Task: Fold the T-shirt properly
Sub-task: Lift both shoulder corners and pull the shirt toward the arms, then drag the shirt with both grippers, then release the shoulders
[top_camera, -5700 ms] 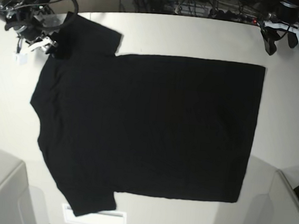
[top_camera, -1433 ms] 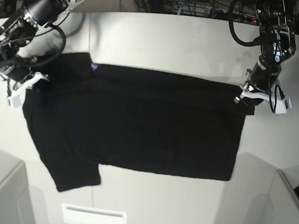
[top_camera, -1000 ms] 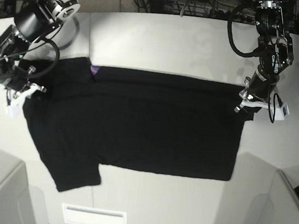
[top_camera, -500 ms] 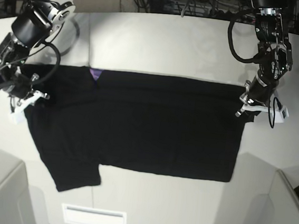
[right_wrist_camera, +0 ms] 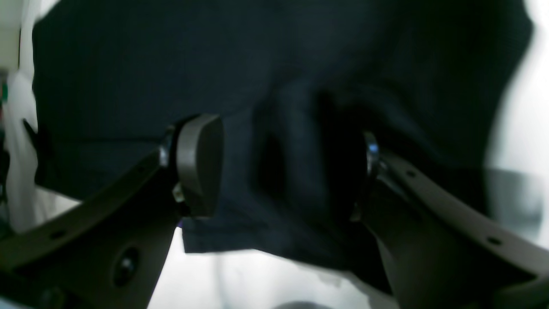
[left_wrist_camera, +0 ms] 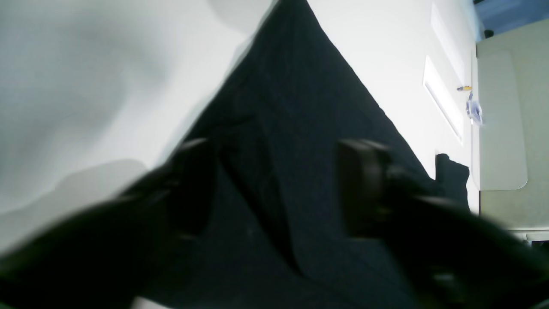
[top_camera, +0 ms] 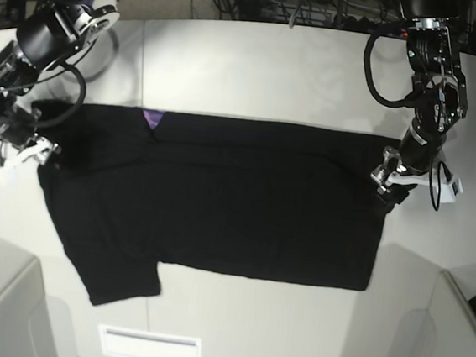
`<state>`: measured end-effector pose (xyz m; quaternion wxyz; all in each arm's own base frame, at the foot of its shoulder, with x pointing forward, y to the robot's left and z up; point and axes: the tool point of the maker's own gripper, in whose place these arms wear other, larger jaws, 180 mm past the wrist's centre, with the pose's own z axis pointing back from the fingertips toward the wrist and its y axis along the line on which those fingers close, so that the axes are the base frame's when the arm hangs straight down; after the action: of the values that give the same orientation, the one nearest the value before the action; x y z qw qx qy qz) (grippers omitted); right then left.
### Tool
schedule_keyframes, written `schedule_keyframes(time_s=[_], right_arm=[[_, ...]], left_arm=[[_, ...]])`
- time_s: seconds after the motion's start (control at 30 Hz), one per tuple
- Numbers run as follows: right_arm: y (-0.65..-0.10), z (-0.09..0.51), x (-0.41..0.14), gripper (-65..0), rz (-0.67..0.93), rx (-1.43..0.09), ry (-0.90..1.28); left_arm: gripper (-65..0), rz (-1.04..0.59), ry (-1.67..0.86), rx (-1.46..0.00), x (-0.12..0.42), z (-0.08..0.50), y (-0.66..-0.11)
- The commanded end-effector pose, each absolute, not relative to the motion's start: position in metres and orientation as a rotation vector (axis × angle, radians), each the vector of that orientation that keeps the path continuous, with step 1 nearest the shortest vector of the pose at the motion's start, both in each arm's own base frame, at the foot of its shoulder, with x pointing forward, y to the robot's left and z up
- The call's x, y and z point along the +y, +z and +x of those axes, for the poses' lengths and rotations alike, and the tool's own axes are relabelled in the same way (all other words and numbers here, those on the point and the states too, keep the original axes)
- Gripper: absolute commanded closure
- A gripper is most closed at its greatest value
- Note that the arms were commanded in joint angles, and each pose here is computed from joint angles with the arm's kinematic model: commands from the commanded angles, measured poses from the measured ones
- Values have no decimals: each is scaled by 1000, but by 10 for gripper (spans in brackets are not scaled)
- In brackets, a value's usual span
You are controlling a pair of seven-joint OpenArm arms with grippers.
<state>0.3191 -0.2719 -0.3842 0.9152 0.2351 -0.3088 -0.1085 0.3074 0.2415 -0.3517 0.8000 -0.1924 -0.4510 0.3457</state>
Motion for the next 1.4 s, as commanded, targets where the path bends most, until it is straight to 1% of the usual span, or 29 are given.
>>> schedule_keyframes(time_s=[0.0, 0.07, 0.13, 0.23, 0.33, 0.43, 0.57, 0.7, 0.8, 1.0, 1.1, 1.27, 1.3, 1.33, 1.37], right_arm=[[-351, 336, -289, -375, 447, -758, -213], [-339, 327, -300, -375, 379, -785, -201], [-323, 312, -312, -375, 296, -818, -201], [-314, 274, -322, -375, 213, -872, -316], [-320, 229, -326, -375, 146, -844, -415], [-336, 196, -319, -375, 127, -788, -470], [-357, 169, -307, -375, 140, -732, -516], [-383, 160, -300, -375, 208, -703, -577], [-403, 156, -296, -375, 266, -683, -634], [-426, 162, -293, -375, 339, -703, -700], [-427, 171, -300, -375, 348, -740, -716], [-437, 190, -309, -378, 415, -757, -810], [-438, 194, -311, -381, 423, -762, -815], [-438, 197, -312, -383, 434, -766, -819], [-439, 199, -311, -378, 444, -762, -822]], left_arm=[[-528, -418, 738, -1040, 250, 315, -330], [-556, -409, 741, -1090, 257, 313, -314], [-556, -399, 738, -1125, 260, 301, -300], [-556, -356, 784, -1125, 271, 272, -302], [-556, -315, 824, -1084, 280, 242, -319], [-556, -299, 820, -1063, 283, 221, -330], [-555, -276, 907, -998, 298, 208, -362], [-555, -298, 976, -941, 300, 215, -392], [-555, -323, 987, -919, 294, 223, -403], [-555, -397, 914, -892, 259, 245, -406], [-553, -411, 931, -870, 255, 247, -414], [-551, -420, 950, -858, 255, 254, -421], [-541, -420, 950, -858, 255, 254, -421], [-507, -420, 949, -859, 255, 254, -420], [-451, -422, 949, -860, 255, 255, -420]])
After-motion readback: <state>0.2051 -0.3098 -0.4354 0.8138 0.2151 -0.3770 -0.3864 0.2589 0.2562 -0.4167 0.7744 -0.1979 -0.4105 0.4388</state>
